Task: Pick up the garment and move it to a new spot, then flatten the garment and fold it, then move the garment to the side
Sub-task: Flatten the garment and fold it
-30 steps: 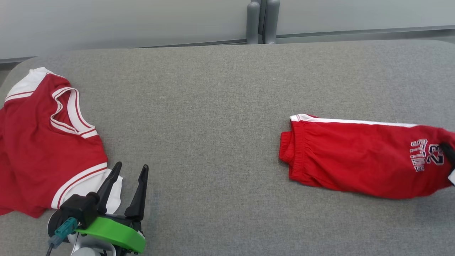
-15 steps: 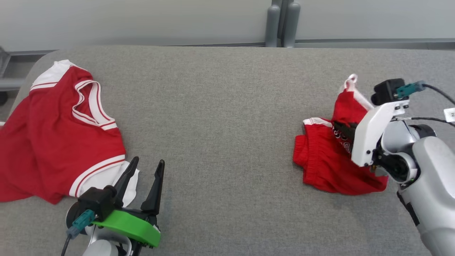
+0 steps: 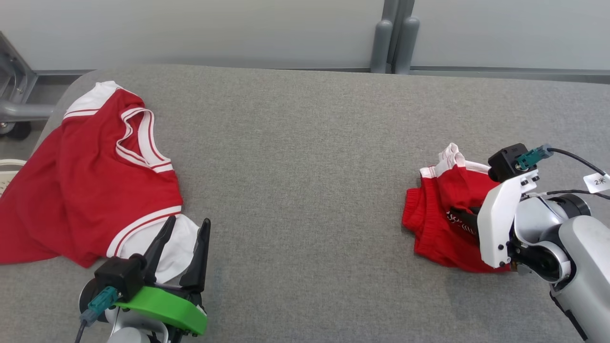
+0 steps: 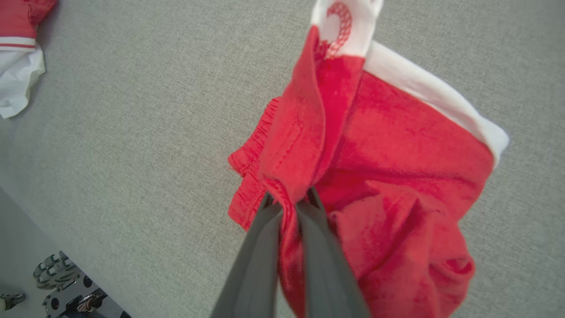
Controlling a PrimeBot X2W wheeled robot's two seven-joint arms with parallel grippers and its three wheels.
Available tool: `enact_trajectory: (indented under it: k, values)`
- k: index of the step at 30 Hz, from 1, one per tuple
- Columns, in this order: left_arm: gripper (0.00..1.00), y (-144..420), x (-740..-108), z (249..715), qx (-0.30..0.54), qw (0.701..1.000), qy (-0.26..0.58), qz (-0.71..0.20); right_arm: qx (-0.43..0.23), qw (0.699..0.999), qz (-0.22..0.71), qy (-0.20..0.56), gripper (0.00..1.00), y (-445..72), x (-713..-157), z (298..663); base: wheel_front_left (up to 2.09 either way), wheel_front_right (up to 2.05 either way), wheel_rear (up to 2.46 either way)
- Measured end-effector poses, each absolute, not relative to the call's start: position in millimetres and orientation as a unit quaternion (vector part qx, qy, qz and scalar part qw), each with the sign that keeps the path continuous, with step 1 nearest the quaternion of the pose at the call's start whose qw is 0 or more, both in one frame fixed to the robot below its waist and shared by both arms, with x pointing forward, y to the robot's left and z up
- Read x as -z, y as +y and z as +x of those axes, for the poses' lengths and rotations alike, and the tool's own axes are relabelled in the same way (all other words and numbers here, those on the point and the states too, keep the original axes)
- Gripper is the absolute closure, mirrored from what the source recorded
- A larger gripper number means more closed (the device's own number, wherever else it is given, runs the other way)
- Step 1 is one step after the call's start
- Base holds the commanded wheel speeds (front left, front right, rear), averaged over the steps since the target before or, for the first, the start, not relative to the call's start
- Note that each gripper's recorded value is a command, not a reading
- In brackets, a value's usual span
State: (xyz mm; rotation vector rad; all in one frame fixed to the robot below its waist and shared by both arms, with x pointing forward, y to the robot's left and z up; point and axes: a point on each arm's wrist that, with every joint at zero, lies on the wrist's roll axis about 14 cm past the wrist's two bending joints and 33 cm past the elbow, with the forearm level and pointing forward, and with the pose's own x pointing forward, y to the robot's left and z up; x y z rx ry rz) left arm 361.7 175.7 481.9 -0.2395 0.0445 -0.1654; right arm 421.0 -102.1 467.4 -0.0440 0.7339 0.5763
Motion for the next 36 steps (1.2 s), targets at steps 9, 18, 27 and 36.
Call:
enact_trajectory:
  k: [9,18,27,36]
  values:
    - [0.0,166,-476,369,0.096,0.987,0.031,-0.123,-0.307,0.887,-0.022,0.343,0.0,-92,-479,403,0.0,0.0,0.0]
    - [0.0,161,-475,376,0.106,0.986,0.034,-0.122,-0.335,0.897,0.039,0.287,0.0,-82,-516,396,0.0,0.0,0.0]
    - [0.0,155,-470,382,0.112,0.985,0.039,-0.127,-0.141,0.935,0.113,0.305,0.0,-208,-493,419,0.0,0.0,0.0]
    - [0.0,152,-461,389,0.116,0.984,0.052,-0.128,-0.067,0.92,0.196,0.332,0.0,-229,-448,429,0.0,0.0,0.0]
